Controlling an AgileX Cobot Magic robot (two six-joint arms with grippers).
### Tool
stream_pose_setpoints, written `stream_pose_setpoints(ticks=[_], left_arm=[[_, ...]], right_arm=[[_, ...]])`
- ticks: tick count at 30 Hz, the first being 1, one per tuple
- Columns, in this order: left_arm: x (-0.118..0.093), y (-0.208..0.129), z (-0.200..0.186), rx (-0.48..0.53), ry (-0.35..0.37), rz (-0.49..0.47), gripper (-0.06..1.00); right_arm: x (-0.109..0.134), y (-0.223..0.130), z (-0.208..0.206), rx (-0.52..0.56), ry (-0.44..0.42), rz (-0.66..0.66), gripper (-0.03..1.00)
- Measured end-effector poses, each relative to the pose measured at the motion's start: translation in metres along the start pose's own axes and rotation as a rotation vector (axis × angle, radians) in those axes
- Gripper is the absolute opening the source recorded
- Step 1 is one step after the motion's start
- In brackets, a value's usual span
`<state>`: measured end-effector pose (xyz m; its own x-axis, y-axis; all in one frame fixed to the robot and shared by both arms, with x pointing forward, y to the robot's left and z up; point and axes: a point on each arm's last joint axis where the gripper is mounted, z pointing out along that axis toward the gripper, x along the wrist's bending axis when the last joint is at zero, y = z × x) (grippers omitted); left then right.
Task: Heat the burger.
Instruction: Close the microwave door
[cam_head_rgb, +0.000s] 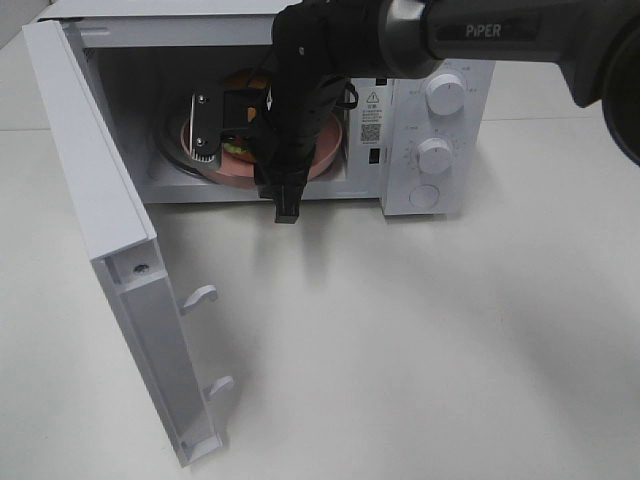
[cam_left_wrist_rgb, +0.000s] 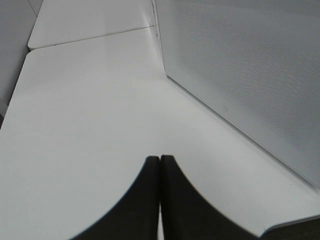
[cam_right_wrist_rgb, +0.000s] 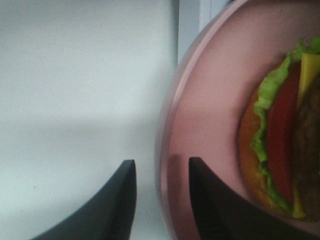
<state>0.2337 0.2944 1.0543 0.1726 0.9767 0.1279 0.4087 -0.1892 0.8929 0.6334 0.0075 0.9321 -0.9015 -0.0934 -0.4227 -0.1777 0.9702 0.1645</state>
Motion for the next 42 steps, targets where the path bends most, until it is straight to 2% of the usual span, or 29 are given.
stream_pose_setpoints(ticks=[2, 11, 13, 18, 20, 26, 28, 31, 33, 36, 38, 41, 42], left_arm=[[0.0, 0.0, 0.0, 0.0, 0.0, 0.0, 0.0], [0.0, 0.0, 0.0, 0.0, 0.0, 0.0, 0.0], [0.0, 0.0, 0.0, 0.0, 0.0, 0.0, 0.0], [0.0, 0.0, 0.0, 0.0, 0.0, 0.0, 0.0], [0.0, 0.0, 0.0, 0.0, 0.0, 0.0, 0.0], [0.0, 0.0, 0.0, 0.0, 0.0, 0.0, 0.0], [0.0, 0.0, 0.0, 0.0, 0.0, 0.0, 0.0], [0.0, 0.0, 0.0, 0.0, 0.0, 0.0, 0.0], [0.0, 0.0, 0.0, 0.0, 0.0, 0.0, 0.0], [0.0, 0.0, 0.0, 0.0, 0.0, 0.0, 0.0], [0.0, 0.0, 0.0, 0.0, 0.0, 0.0, 0.0], [0.0, 0.0, 0.0, 0.0, 0.0, 0.0, 0.0], [0.0, 0.0, 0.0, 0.0, 0.0, 0.0, 0.0]], right_arm=[[0.001, 0.0, 0.0, 0.005, 0.007, 0.053, 0.42], [-0.001, 0.0, -0.012, 0.013, 0.018, 0.17, 0.49], [-0.004, 0.0, -0.022, 0.011, 0.012, 0.258, 0.55], [-0.006, 0.001, -0.032, 0.011, 0.01, 0.348, 0.6], [-0.009, 0.001, -0.044, 0.011, 0.007, 0.446, 0.63], [-0.009, 0.001, -0.051, 0.015, 0.013, 0.593, 0.65], [-0.006, 0.0, -0.051, 0.04, 0.035, 0.72, 0.65], [-0.006, -0.001, -0.051, 0.05, 0.041, 0.751, 0.65], [-0.003, -0.003, -0.058, 0.084, 0.064, 0.866, 0.65], [-0.003, -0.003, -0.061, 0.09, 0.068, 0.895, 0.65], [0.0, -0.003, -0.072, 0.117, 0.105, 0.984, 0.65], [0.001, -0.003, -0.075, 0.121, 0.12, 0.997, 0.65], [0.003, -0.002, -0.081, 0.126, 0.148, 1.021, 0.65]])
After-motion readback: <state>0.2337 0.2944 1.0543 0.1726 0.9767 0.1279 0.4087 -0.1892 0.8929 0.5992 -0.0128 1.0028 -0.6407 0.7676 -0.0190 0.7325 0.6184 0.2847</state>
